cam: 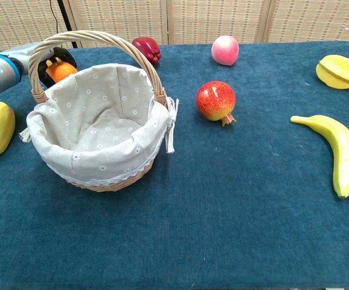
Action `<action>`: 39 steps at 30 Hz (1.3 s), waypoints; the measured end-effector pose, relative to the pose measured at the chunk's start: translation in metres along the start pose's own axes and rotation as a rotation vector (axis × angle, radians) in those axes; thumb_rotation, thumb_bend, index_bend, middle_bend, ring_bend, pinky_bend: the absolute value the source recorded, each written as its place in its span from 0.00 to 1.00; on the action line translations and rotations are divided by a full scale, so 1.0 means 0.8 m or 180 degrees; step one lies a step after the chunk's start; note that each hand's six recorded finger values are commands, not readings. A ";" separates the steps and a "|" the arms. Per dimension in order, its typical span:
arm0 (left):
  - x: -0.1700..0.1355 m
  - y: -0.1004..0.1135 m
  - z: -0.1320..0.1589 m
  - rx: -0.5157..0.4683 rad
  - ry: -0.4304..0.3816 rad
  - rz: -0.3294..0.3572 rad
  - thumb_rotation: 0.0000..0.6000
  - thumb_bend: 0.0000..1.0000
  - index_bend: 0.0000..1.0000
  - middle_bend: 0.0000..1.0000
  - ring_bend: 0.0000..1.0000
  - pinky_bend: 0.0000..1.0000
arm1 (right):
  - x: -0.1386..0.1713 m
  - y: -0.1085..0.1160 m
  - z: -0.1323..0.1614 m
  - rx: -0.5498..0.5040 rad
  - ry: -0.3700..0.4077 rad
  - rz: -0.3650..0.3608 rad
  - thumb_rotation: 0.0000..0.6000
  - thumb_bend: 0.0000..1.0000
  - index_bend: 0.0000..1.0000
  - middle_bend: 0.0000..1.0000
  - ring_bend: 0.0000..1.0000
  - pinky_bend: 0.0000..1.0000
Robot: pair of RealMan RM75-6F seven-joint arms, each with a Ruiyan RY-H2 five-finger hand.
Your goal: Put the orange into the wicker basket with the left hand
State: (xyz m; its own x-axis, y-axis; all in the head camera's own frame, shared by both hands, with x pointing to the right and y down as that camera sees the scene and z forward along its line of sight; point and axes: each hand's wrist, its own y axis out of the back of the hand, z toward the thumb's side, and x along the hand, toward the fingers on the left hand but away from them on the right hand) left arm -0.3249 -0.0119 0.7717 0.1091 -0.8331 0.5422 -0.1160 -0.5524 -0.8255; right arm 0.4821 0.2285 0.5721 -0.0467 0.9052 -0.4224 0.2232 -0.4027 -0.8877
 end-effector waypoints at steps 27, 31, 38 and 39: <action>-0.088 0.045 0.040 0.0135 -0.0806 0.0779 1.00 0.55 0.63 0.53 0.51 0.50 | -0.001 0.002 -0.002 -0.0100 -0.0006 -0.0010 1.00 0.00 0.24 0.01 0.02 0.02; -0.126 0.061 0.041 0.0091 -0.0828 0.0779 1.00 0.55 0.63 0.53 0.51 0.50 | -0.002 0.002 -0.004 -0.0115 -0.0022 -0.0009 1.00 0.00 0.24 0.01 0.02 0.02; -0.203 0.107 0.018 0.0212 -0.0672 0.0918 1.00 0.55 0.63 0.53 0.51 0.50 | -0.004 0.001 -0.006 -0.0137 -0.0045 0.0004 1.00 0.00 0.24 0.01 0.02 0.02; -0.213 0.113 0.012 0.0260 -0.0630 0.0949 1.00 0.55 0.63 0.53 0.51 0.50 | -0.004 0.001 -0.007 -0.0140 -0.0048 0.0005 1.00 0.00 0.24 0.01 0.02 0.02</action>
State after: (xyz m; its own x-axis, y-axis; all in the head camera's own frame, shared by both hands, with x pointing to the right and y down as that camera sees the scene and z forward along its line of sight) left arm -0.3445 0.0804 0.6031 0.2722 -0.9314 0.2416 -0.0931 -0.2754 -0.9568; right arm 0.4877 0.2262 0.5735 -0.0610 0.9023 -0.4268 0.2658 -0.3975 -0.8783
